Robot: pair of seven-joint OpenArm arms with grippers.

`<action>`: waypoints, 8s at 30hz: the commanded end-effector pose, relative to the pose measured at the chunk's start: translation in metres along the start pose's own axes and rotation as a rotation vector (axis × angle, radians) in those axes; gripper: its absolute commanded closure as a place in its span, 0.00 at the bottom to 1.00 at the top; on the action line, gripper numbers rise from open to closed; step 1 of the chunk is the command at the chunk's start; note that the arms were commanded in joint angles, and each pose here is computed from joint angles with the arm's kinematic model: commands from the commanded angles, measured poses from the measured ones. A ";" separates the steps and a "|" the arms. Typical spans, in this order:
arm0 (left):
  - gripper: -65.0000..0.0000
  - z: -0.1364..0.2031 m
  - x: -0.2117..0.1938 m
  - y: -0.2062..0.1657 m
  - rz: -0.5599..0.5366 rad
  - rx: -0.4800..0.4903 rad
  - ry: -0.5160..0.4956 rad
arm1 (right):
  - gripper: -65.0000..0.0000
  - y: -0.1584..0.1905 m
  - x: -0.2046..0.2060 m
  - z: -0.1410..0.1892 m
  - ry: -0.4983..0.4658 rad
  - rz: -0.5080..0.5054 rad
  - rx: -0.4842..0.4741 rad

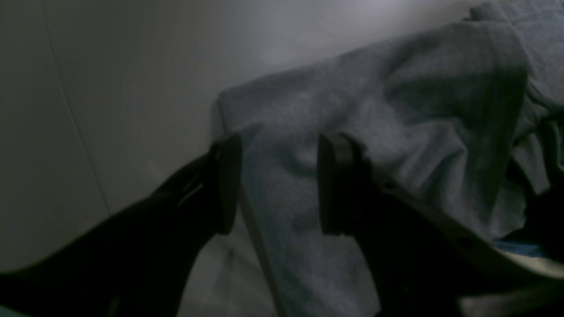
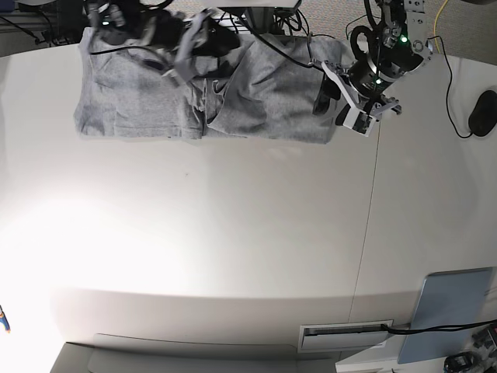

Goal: Fold the T-shirt properly
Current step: 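Fold the shirt end with the right gripper toward the left gripper, then release the right gripper and regrasp the bundle's end, then lift and flip the folded bundle with the right gripper onto itself, then press the folded bundle flat with both grippers and release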

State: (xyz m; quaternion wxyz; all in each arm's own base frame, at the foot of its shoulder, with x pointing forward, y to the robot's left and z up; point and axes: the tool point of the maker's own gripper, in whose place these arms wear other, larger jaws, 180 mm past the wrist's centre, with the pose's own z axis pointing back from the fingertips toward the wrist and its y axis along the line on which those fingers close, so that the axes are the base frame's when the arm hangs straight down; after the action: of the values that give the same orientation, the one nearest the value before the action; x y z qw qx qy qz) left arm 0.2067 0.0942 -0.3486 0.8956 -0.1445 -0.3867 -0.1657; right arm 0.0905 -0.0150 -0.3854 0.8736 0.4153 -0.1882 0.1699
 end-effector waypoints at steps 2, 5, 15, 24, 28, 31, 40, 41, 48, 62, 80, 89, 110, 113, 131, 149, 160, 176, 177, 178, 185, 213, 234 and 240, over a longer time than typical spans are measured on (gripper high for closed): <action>0.58 0.003 0.006 0.000 -0.005 -0.001 -0.030 | 0.64 0.002 0.006 -0.008 -0.008 0.016 -0.030; 0.58 0.004 0.002 -0.002 -0.001 -0.003 -0.018 | 0.64 -0.002 0.005 -0.018 0.027 0.034 -0.085; 0.58 0.005 -0.001 -0.003 0.001 -0.005 -0.013 | 0.67 -0.011 0.020 -0.024 -0.009 0.097 -0.154; 0.58 0.005 -0.001 -0.003 0.002 -0.005 -0.013 | 0.77 -0.018 0.023 -0.024 -0.016 0.096 -0.198; 0.58 0.005 -0.001 -0.003 0.002 -0.005 -0.013 | 0.88 -0.021 0.023 -0.024 -0.016 0.089 -0.212; 0.58 0.005 -0.001 -0.002 0.001 -0.004 -0.013 | 1.00 -0.021 0.024 -0.024 -0.020 0.090 -0.211; 0.58 0.005 -0.001 -0.002 0.001 -0.004 -0.013 | 1.00 -0.010 0.045 -0.008 -0.057 0.167 -0.213; 0.58 0.005 -0.001 -0.002 0.001 -0.004 -0.013 | 1.00 -0.010 0.050 -0.002 -0.058 0.183 -0.227; 0.58 0.005 0.000 -0.002 0.001 -0.004 -0.013 | 1.00 -0.037 0.051 0.036 0.010 0.189 -0.364; 0.58 0.005 0.000 -0.002 0.001 -0.004 -0.013 | 1.00 -0.031 0.046 0.044 0.061 0.374 -0.279; 0.58 0.005 -0.003 0.002 -0.022 0.020 0.003 | 0.75 -0.052 0.055 0.068 0.018 0.334 -0.356; 0.58 0.005 -0.003 0.002 -0.023 0.020 0.002 | 0.75 -0.130 0.056 0.172 0.054 0.267 -0.761; 0.58 0.005 0.006 -0.005 -0.058 -0.019 -0.045 | 0.39 -0.198 -0.002 0.281 -0.021 -0.198 -0.877; 0.58 0.005 0.006 -0.005 -0.057 -0.019 -0.045 | 0.39 -0.203 -0.009 0.267 -0.069 -0.276 -0.749; 0.58 0.005 0.006 -0.005 -0.057 -0.019 -0.045 | 0.39 -0.197 -0.031 0.166 0.041 -0.326 -0.488; 0.58 0.005 0.000 -0.005 -0.058 -0.018 -0.016 | 1.00 -0.215 -0.001 0.168 -0.086 -0.289 -0.565; 0.58 0.005 0.001 -0.005 -0.055 -0.016 -0.018 | 1.00 -0.213 0.069 0.260 -0.216 -0.113 -0.765; 0.58 -0.002 -0.010 -0.020 -0.003 -0.120 -0.017 | 1.00 -0.065 0.163 0.151 -0.339 0.312 -0.700; 0.58 -0.003 -0.013 -0.020 0.005 -0.123 -0.012 | 1.00 -0.060 0.161 0.139 -0.328 0.315 -0.681; 0.58 -0.004 -0.014 -0.020 0.014 -0.127 -0.012 | 1.00 -0.055 0.161 0.128 -0.320 0.325 -0.663; 0.58 -0.006 -0.018 -0.020 0.026 -0.131 -0.006 | 1.00 -0.037 0.150 0.067 -0.248 0.374 -0.614; 0.58 -0.003 -0.030 0.010 -0.044 -0.007 0.056 | 0.65 0.037 0.141 -0.034 -0.126 0.726 -0.301; 1.00 0.004 -0.017 -0.170 -0.045 -0.660 0.005 | 1.00 -0.136 0.241 0.041 -0.242 0.513 -0.772; 1.00 -0.020 -0.037 -0.184 -0.063 -0.588 0.044 | 1.00 -0.172 0.254 0.035 -0.165 0.456 -0.802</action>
State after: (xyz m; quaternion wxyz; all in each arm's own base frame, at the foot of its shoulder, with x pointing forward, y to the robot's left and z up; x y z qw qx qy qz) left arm 0.1179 -0.0699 -0.3728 0.8257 -0.3735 -0.2949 -0.3030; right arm 0.3721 -0.1116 -0.3748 0.8983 0.0050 -0.3705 0.2364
